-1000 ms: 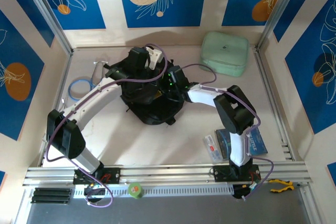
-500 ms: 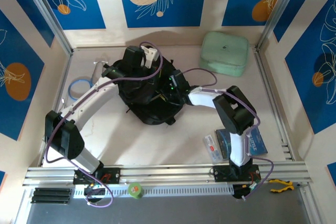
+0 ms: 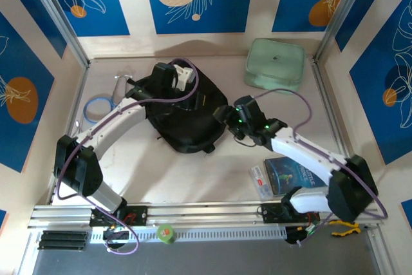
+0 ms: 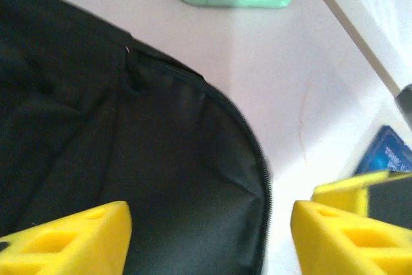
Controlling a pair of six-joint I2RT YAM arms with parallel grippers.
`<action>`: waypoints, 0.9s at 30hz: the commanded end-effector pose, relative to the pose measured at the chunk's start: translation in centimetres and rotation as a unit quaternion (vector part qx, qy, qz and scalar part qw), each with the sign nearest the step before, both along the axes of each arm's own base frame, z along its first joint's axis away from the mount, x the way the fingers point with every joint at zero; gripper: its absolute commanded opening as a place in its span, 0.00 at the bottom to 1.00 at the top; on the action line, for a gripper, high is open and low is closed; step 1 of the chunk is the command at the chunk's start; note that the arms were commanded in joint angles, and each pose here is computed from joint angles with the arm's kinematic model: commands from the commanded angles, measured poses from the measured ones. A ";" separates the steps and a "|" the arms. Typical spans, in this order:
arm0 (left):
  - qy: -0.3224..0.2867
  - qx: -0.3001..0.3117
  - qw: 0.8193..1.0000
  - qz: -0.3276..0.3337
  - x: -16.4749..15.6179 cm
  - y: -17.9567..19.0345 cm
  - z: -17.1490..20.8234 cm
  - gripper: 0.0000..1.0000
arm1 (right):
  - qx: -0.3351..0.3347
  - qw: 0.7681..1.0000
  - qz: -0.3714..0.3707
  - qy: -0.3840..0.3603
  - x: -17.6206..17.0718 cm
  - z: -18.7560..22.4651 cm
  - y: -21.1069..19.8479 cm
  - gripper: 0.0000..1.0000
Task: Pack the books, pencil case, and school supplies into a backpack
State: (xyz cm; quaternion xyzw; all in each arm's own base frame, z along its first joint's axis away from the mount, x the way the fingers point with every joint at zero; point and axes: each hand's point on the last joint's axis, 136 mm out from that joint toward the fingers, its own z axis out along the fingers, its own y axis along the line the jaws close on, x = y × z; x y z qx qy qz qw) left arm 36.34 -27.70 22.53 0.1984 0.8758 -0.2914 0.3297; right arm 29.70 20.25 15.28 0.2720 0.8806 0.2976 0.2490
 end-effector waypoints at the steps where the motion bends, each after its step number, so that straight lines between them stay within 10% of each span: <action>1: 0.004 -0.017 1.000 -0.010 -0.9 0.3 0.8 0.79 | -0.135 0.984 -0.086 0.075 -3.5 -3.8 -9.0 0.80; 7: -0.001 0.016 0.999 0.050 0.1 2.9 0.3 0.97 | -0.159 0.963 -0.161 0.147 -7.4 -5.8 -16.7 0.99; 27: 0.031 -0.025 0.999 0.017 -0.5 1.1 0.1 1.00 | -0.012 0.958 -0.223 0.180 -7.6 -11.5 -20.5 0.99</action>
